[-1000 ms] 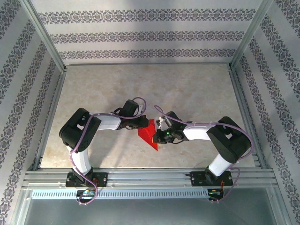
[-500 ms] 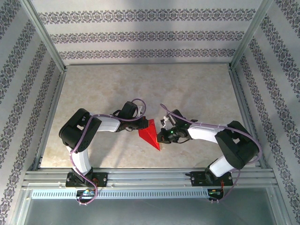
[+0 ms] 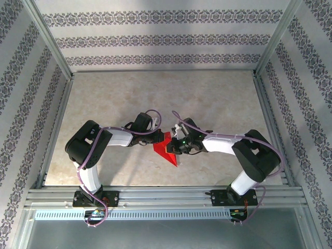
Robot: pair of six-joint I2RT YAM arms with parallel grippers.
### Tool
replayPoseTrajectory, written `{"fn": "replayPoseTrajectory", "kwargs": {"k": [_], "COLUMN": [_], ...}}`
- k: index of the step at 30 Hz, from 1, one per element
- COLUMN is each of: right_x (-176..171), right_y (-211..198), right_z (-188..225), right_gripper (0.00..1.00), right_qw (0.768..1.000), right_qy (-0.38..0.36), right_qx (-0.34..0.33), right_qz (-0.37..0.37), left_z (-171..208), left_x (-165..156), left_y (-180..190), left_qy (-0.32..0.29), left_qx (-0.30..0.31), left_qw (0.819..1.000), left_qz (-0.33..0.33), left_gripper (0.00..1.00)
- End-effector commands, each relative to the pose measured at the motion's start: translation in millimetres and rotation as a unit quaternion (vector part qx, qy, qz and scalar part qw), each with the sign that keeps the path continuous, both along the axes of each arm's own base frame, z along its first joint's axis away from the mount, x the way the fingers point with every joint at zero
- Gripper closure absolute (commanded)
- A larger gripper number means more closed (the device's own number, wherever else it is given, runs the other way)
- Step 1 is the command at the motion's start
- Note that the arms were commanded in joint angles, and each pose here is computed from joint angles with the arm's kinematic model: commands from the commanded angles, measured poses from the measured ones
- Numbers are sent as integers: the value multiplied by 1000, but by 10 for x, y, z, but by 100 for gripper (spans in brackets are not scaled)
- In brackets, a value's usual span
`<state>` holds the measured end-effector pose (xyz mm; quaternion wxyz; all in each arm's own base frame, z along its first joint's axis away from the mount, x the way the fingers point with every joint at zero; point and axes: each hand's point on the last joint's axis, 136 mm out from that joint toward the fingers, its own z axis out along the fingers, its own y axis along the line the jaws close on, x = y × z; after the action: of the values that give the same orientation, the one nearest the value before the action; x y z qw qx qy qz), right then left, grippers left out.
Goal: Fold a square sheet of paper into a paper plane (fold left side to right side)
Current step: Perform the fourth fold on the wing at the bottom-center of the table.
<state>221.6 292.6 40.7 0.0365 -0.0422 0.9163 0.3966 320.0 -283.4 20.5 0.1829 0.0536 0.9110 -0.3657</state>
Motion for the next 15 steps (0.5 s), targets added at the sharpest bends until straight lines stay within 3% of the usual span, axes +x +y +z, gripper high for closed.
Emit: {"fn": "replayPoseTrajectory", "kwargs": {"k": [1, 15], "right_x": [183, 392], "right_y": [96, 176], "right_z": [17, -131], "right_gripper": [100, 100], "right_qw": [1000, 999], "right_qy": [-28, -43], "right_qx": [3, -7], "right_qz": [-10, -3], "left_z": [-288, -293], "left_x": [-170, -174], "left_y": [172, 175], "left_qy": [33, 34], "left_qx": [52, 50], "left_qw": [998, 998], "left_qz": [8, 11], "left_gripper": [100, 100]}}
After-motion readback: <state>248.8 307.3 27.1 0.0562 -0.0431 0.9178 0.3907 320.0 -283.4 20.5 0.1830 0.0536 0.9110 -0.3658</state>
